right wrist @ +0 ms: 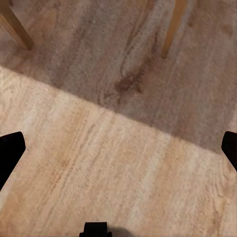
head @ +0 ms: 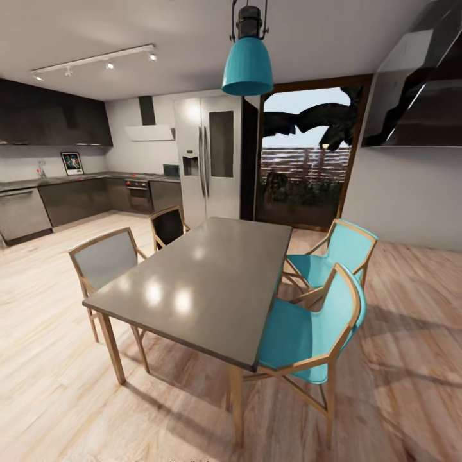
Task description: Pick up the poster from the kitchen countertop and hang it on one of the wall nails in the kitchen.
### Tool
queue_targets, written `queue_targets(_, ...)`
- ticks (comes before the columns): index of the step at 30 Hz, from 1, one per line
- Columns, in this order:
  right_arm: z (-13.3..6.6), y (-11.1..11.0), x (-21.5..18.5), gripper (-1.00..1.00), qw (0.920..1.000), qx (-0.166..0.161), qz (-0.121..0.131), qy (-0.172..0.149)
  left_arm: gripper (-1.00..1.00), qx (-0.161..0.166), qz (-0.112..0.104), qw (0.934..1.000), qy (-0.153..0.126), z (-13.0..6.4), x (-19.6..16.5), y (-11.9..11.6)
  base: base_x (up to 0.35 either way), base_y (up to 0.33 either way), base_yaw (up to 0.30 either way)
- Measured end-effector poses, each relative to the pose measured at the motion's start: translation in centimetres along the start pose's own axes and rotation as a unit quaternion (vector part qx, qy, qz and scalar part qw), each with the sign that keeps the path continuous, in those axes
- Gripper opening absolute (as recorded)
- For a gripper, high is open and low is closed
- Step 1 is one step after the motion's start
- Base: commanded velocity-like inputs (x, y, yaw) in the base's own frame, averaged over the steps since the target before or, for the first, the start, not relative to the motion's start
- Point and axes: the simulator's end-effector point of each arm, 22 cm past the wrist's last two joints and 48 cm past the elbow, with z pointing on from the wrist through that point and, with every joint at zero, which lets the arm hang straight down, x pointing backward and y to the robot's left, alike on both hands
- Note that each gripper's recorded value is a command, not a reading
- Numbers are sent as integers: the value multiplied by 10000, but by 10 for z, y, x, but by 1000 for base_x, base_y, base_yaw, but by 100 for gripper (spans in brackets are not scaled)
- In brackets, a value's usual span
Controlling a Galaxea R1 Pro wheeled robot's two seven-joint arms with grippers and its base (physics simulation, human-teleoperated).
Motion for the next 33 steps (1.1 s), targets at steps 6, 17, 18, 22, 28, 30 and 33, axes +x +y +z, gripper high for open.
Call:
queue_targets(6,0,0,0,100,10000,-3,-7,1,100,-11,-4,10000,3,0,0,1,-4,4,280)
queue_targets(17,0,1,1,100,10000,-11,-18,17,100,-35,-35,10000,24,0,2,3,0,107,163)
queue_targets(18,0,1,1,100,10000,-11,-18,16,100,-37,-38,10000,31,0,3,3,0,253,110)
queue_targets(22,0,1,1,100,10000,-9,-17,14,100,-42,-52,9999,89,0,8,4,0,273,194)
queue_targets(28,0,1,1,100,10000,-6,-17,13,100,-45,-62,9999,119,0,11,4,0,288,256)
queue_targets(30,0,1,1,100,10000,-5,-17,13,100,-47,-65,9999,124,0,12,4,0,292,276)
queue_targets(33,0,1,1,100,10000,-3,-17,13,100,-48,-66,9999,127,0,12,4,7,293,280)
